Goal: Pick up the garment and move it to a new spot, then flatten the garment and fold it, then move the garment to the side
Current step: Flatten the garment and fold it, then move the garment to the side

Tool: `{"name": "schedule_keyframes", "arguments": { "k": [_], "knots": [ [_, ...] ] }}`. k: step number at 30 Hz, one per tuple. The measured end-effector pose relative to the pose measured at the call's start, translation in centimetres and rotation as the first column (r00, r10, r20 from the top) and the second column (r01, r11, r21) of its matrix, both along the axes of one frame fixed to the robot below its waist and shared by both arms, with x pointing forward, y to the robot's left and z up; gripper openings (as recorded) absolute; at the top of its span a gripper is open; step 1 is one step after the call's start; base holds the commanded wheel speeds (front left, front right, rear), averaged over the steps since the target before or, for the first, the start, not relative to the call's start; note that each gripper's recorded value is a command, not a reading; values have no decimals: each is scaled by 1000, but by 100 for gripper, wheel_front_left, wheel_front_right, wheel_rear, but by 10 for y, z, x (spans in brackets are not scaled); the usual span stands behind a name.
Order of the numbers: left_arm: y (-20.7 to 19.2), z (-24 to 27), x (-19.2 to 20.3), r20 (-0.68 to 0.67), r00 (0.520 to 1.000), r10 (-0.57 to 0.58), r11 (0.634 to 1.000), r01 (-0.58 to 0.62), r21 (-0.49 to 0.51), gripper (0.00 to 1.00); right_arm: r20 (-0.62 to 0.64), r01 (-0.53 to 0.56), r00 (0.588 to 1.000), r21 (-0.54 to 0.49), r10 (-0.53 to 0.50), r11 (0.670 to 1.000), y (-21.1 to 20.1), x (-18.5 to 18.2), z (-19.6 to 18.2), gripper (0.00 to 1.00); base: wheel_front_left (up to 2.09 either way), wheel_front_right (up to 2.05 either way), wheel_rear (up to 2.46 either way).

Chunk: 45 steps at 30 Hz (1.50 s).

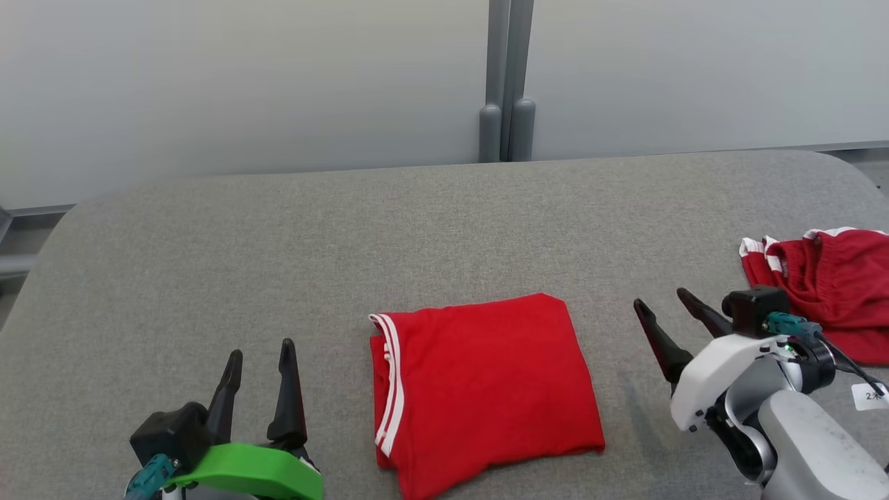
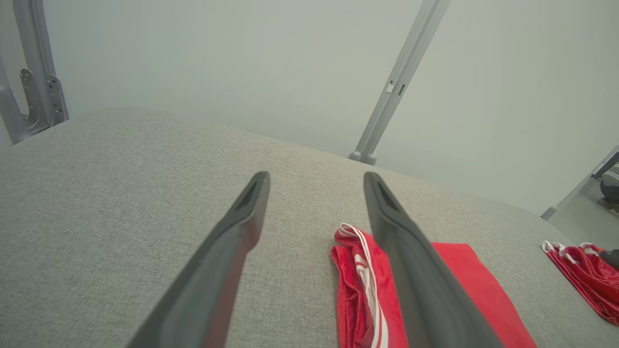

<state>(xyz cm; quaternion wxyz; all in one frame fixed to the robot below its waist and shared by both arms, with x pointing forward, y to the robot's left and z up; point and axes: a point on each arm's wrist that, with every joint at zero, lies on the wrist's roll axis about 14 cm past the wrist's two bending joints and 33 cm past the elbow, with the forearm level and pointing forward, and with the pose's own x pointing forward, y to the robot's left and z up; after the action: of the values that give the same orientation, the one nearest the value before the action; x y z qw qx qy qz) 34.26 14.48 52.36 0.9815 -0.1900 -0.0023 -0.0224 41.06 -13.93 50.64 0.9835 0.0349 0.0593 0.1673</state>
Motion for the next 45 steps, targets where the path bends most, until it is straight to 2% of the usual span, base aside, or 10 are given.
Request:
{"name": "schedule_keyframes", "arguments": {
  "k": [8,14,24,33,34,35,36,39,40,45],
  "knots": [
    [1,-3,-2,-7,1000,4,1000,-4,-3,100,-128,31,991,3,-31,1000,-12,-10,-16,100,0,0,0],
    [11,-6,-7,-13,999,35,999,-35,-4,100,-258,6,966,49,7,999,4,-12,-35,100,0,0,0],
    [37,-12,-20,-36,992,118,993,-118,2,100,-454,-33,887,122,85,992,36,-11,-79,100,0,0,0],
    [58,-17,-30,-55,981,187,982,-187,13,100,-554,-63,818,179,154,982,65,-5,-101,100,0,0,0],
    [59,-18,-31,-57,980,192,981,-191,13,100,-557,-69,814,189,165,980,69,-4,-101,97,0,0,0],
    [60,-19,-31,-60,979,195,981,-195,14,100,-559,-75,811,194,173,978,72,-4,-101,62,0,0,0],
    [61,-19,-31,-62,978,198,980,-198,15,100,-561,-82,808,195,180,977,74,-3,-102,45,0,0,0],
    [61,-20,-30,-65,978,199,980,-198,16,100,-564,-102,803,191,194,976,76,-4,-102,6,0,0,0],
    [60,-20,-30,-65,978,197,980,-196,17,100,-564,-111,802,187,199,976,77,-5,-102,0,0,0,0],
    [51,-20,-22,-62,985,164,986,-163,17,100,-513,-104,840,169,178,980,69,5,-92,0,0,0,0]
  ]
}}
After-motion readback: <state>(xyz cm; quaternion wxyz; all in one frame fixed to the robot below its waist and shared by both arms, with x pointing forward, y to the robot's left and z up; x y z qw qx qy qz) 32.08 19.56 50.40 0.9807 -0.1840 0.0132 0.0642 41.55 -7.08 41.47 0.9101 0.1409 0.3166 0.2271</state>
